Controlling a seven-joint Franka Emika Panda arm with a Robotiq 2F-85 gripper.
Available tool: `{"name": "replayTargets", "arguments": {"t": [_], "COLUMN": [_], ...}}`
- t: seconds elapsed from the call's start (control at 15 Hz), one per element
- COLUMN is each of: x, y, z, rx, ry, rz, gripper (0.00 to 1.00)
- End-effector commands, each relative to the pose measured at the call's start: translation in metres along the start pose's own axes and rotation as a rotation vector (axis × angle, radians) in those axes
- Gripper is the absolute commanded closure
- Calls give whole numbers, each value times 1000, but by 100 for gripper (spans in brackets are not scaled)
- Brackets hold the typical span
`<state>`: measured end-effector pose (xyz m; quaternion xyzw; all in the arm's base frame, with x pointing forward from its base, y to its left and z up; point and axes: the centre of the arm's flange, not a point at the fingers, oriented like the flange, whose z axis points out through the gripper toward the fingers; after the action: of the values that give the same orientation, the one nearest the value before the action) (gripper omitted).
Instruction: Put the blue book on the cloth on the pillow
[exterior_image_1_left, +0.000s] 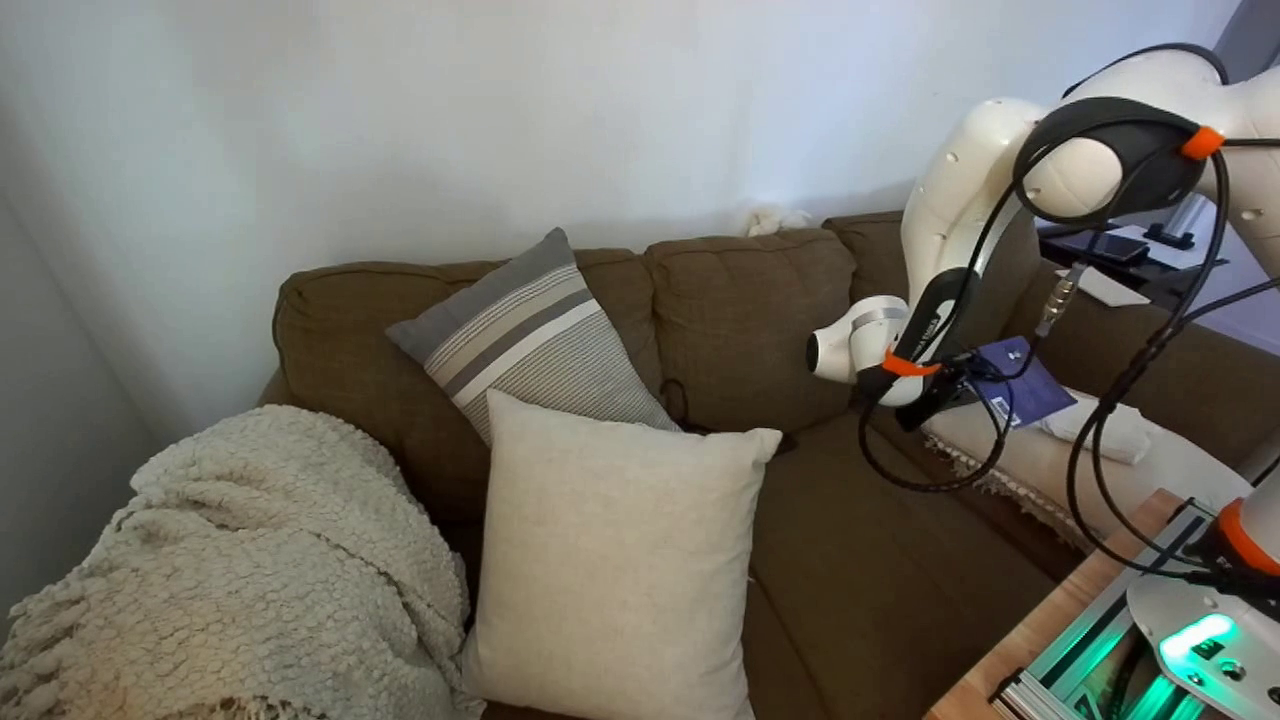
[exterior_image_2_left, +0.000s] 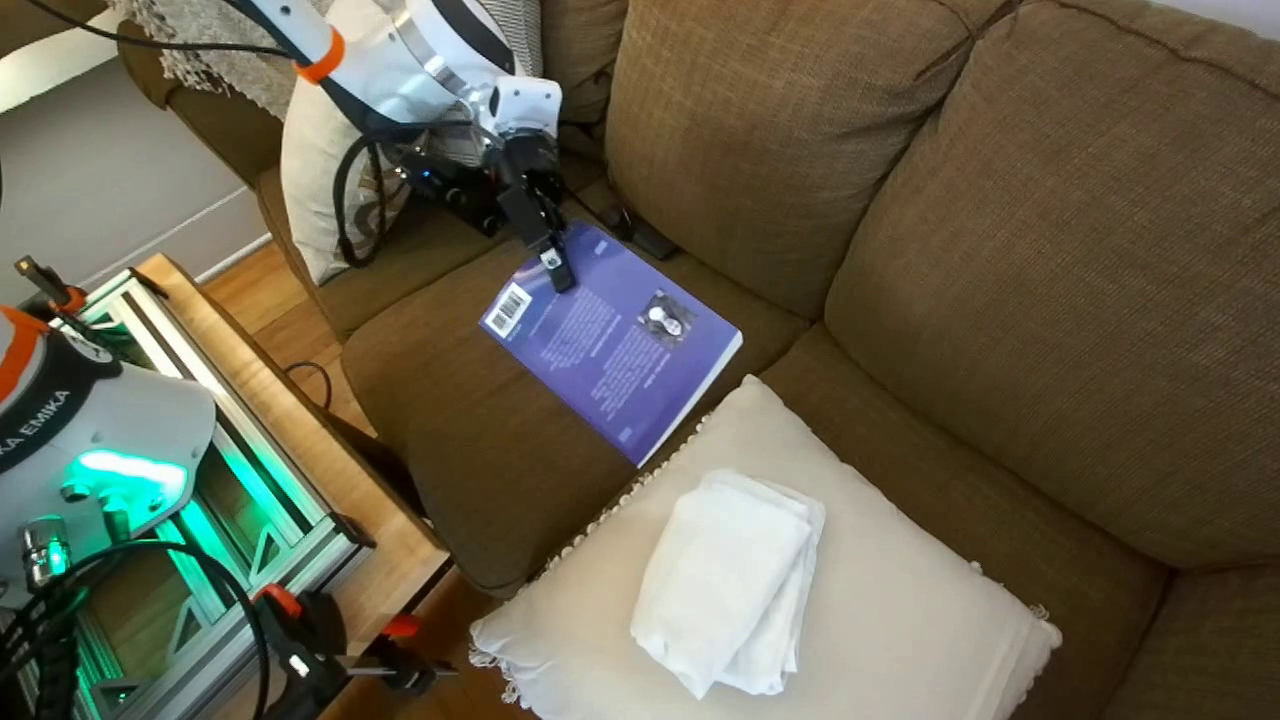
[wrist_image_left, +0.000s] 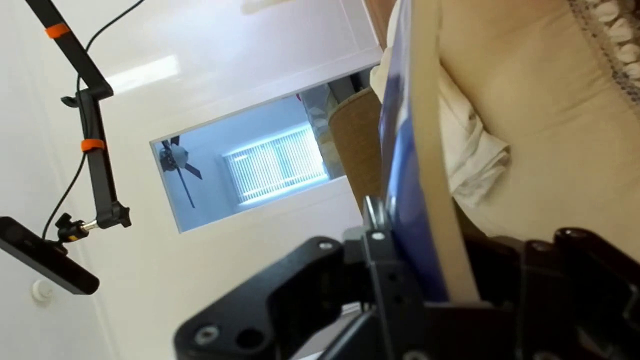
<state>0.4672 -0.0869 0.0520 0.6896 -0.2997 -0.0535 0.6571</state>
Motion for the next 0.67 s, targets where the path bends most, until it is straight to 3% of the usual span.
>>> {"name": "replayTargets", "arguments": {"t": [0.0, 0.27, 0.6], "x": [71, 109, 95], "y": [-33, -58, -100], "z": [57, 116, 163], "rx": [-125, -170, -124], "ry": [-48, -112, -214], "rz": [-47, -111, -198], "gripper": [97, 97, 97]}}
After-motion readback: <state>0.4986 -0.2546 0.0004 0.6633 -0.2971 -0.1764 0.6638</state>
